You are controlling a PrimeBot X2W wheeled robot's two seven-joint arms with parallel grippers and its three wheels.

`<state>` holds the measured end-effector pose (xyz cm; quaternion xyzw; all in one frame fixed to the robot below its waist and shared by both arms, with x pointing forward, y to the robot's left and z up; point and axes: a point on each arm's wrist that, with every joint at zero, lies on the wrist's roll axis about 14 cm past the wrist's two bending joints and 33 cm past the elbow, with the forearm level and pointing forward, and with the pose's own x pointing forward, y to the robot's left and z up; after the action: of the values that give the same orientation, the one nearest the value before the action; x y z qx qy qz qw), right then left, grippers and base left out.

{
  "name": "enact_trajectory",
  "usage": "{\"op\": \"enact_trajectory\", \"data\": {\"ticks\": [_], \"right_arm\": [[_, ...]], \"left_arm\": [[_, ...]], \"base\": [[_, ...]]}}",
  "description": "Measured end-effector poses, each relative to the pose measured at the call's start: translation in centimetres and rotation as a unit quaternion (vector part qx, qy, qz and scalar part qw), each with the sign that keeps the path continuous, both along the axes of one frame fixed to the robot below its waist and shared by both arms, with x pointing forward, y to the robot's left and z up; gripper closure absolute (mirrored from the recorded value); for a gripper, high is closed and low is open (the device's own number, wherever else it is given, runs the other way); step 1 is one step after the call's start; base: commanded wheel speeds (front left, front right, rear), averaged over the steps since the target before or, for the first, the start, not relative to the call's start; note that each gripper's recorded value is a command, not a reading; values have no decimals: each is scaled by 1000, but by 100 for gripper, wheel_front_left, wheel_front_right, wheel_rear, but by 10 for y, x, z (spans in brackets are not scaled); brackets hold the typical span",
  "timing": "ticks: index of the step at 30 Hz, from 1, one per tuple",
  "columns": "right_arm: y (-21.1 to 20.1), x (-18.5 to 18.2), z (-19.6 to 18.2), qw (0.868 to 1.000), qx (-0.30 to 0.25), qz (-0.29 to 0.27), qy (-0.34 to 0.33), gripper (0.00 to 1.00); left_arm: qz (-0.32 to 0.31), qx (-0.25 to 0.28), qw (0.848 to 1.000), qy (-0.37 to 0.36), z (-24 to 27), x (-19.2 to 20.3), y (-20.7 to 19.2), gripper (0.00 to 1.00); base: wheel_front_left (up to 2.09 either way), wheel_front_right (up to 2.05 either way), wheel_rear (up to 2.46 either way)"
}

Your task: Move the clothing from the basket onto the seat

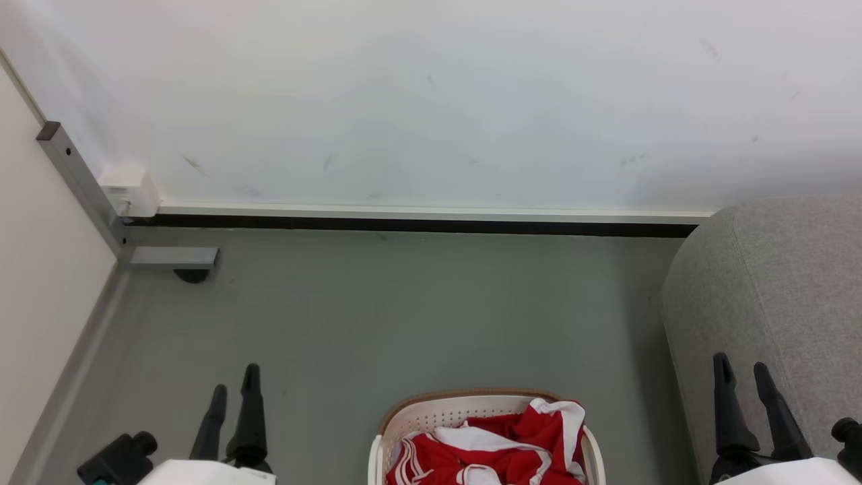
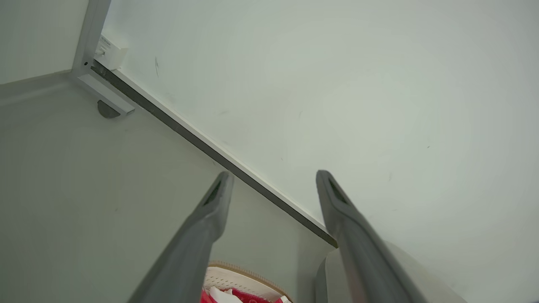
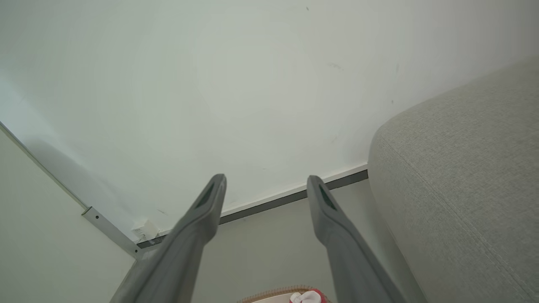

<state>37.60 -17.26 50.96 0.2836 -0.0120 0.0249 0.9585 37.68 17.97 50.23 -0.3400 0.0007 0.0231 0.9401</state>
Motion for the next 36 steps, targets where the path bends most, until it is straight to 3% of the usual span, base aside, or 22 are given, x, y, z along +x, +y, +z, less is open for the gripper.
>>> {"op": "enact_trajectory", "data": {"ticks": [36], "right_arm": [[3,-4,8,984,-176,6,-39,0]], "left_arm": [[-15,201,979,-29,4,-2,-7,0]], "base": [[0,0,0]]}}
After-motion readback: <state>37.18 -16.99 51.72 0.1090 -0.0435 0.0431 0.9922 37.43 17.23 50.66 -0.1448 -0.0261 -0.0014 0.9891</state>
